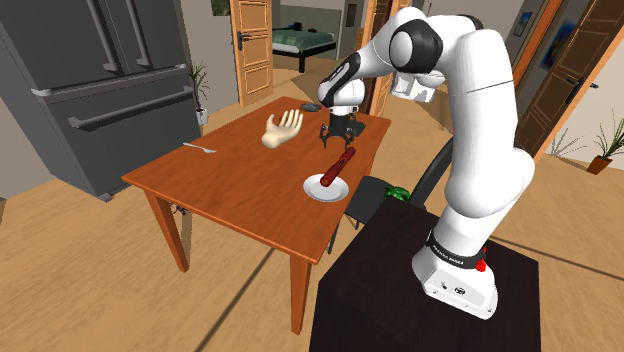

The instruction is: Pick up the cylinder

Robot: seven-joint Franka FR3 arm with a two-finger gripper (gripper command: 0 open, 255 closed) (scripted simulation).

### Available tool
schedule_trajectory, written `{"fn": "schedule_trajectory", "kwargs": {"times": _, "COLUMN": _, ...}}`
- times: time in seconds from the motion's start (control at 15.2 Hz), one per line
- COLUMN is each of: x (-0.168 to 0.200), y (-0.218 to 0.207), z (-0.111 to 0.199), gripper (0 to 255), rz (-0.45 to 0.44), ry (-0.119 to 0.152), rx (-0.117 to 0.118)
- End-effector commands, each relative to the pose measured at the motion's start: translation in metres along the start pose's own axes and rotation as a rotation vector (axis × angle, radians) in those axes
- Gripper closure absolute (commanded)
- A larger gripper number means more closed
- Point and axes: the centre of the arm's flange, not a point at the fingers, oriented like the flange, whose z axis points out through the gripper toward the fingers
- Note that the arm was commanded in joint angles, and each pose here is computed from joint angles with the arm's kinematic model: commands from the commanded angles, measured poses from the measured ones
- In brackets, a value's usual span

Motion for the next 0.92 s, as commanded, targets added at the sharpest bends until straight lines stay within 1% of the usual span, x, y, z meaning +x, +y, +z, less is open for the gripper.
{"fn": "schedule_trajectory", "kwargs": {"times": 0.0, "x": 0.017, "y": 0.006, "z": 0.021, "gripper": 0, "rz": 0.042, "ry": -0.006, "rx": -0.007}}
{"fn": "schedule_trajectory", "kwargs": {"times": 0.46, "x": 0.079, "y": 0.031, "z": 0.081, "gripper": 0, "rz": 0.183, "ry": -0.025, "rx": -0.028}}
{"fn": "schedule_trajectory", "kwargs": {"times": 0.86, "x": 0.082, "y": 0.031, "z": 0.113, "gripper": 0, "rz": 0.183, "ry": -0.025, "rx": -0.028}}
